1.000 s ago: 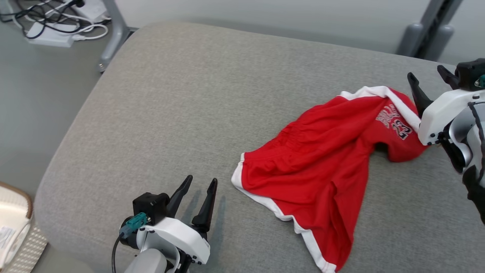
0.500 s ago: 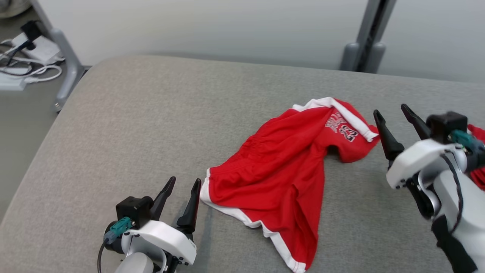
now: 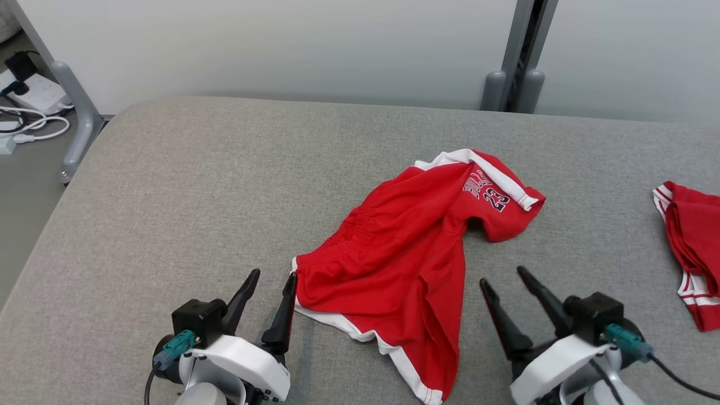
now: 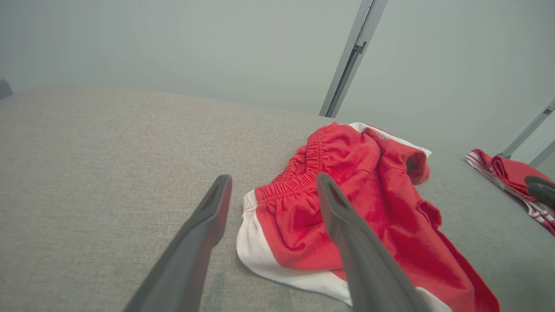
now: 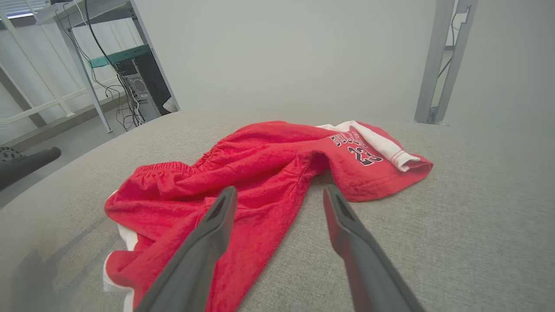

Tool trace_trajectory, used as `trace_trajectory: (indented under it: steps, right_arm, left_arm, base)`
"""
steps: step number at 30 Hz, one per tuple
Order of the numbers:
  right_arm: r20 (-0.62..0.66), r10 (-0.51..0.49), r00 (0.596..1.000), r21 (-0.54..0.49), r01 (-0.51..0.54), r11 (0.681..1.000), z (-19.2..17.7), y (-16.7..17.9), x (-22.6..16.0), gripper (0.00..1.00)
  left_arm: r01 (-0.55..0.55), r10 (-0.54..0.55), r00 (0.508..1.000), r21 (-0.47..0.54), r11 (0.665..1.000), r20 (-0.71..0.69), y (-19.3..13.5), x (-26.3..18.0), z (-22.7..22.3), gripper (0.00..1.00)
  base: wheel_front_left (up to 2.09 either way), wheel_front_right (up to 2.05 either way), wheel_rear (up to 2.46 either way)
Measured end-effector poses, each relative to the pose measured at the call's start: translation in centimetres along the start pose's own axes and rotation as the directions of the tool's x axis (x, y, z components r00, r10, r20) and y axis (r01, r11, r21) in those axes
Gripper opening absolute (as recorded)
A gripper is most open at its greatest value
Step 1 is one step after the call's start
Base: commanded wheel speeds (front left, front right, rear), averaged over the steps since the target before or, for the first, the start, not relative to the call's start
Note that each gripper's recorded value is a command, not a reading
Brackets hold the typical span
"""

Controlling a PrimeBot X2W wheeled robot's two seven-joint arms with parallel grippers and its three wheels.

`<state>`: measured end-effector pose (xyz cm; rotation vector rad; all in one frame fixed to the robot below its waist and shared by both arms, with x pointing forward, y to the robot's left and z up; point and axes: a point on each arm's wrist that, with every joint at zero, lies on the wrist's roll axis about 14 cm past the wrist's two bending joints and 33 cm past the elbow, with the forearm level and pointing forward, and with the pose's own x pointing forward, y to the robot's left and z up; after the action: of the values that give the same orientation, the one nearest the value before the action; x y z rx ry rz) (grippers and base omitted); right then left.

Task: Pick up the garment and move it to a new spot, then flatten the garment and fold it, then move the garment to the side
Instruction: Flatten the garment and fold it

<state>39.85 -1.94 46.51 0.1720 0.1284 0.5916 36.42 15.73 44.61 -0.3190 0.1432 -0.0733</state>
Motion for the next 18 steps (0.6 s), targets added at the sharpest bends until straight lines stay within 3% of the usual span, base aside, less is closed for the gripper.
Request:
trace_trajectory:
  steps: [8,18]
  right_arm:
    - [-0.127,0.112,0.986,0.024,-0.11,0.994,-3.0,3.7,-0.6,1.0]
    - [-0.306,0.17,0.937,-0.071,-0.201,0.977,-7.3,4.7,-1.2,1.0]
  left_arm:
    - [-0.02,0.02,1.0,-0.008,1.0,-0.011,0.6,-0.4,-0.4,1.0]
    - [-0.071,0.071,0.997,-0.013,0.997,-0.017,2.1,-1.0,-0.7,1.0]
  base:
    - [0.0,0.0,0.0]
    - [0.0,0.0,0.0]
